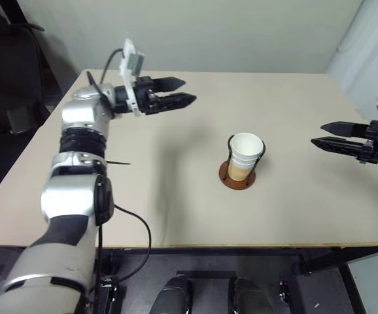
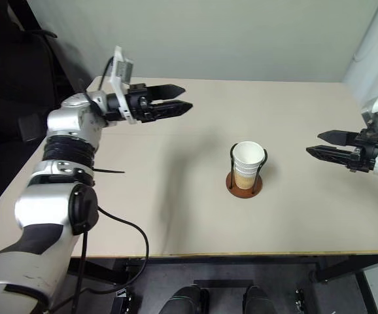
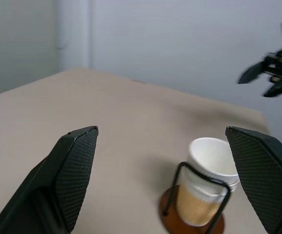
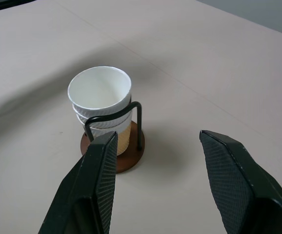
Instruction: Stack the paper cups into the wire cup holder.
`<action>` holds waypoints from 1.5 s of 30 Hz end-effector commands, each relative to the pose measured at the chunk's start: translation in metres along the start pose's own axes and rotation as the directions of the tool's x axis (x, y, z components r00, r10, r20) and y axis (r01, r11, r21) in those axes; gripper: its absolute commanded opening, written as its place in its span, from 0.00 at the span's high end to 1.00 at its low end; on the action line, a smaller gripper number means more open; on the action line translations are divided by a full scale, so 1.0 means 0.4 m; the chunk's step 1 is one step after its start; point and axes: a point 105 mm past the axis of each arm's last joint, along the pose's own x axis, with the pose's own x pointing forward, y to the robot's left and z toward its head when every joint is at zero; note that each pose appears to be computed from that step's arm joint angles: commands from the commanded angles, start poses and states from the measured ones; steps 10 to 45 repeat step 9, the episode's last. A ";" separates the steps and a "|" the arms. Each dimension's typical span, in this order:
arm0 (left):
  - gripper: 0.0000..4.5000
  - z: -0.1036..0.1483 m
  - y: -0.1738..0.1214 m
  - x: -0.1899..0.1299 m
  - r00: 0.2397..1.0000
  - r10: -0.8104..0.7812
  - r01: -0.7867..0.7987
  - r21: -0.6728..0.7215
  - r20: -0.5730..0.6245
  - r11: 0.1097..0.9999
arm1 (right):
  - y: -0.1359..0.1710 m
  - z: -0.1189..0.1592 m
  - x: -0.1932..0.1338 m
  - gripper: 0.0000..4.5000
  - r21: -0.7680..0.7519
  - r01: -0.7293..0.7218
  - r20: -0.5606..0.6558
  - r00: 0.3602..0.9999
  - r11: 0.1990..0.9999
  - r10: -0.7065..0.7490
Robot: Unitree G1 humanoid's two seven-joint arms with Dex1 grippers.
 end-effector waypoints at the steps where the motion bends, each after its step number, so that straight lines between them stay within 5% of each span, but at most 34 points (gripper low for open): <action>1: 0.01 0.072 0.008 -0.034 0.997 0.047 -0.051 0.065 0.061 0.997 | 0.010 0.020 0.013 0.41 -0.046 -0.008 0.027 1.000 0.999 0.009; 45: 0.01 0.063 0.022 -0.068 0.995 0.093 -0.096 0.065 0.041 0.993 | 0.028 0.026 0.031 0.41 -0.059 -0.019 0.046 0.999 0.998 0.022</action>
